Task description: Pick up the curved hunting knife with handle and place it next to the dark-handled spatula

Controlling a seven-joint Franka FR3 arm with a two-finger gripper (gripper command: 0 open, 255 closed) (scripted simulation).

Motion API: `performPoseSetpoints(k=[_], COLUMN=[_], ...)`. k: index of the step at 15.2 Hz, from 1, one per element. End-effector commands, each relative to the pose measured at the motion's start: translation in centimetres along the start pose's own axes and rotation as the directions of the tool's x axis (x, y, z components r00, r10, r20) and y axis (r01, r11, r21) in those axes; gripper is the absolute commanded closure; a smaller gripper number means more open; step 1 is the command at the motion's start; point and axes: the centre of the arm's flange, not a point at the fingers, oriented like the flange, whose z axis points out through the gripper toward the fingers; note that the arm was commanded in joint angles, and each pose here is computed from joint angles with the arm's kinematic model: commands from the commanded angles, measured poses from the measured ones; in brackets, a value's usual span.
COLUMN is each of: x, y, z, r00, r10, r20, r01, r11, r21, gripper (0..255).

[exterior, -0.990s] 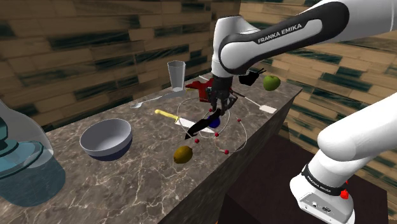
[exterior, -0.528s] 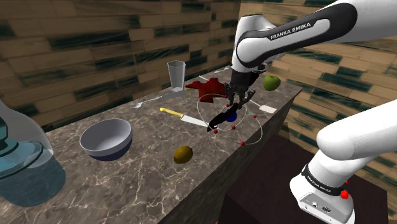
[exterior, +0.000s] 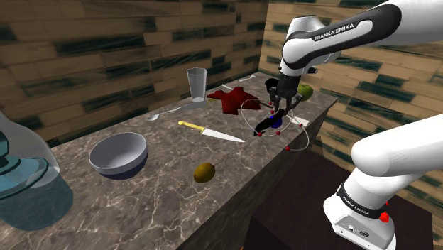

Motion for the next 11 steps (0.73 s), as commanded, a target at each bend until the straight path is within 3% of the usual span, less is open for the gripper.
performPoseSetpoints(k=[1,11], x=[2.7,15.0], y=[1.4,6.4], z=[0.4,0.4], r00=[1.0,1.0], r10=[0.001,0.001], r20=[0.002,0.002], r01=[-0.001,-0.001], r11=[1.0,1.0], r21=[-0.012,-0.012], gripper=[255,255])
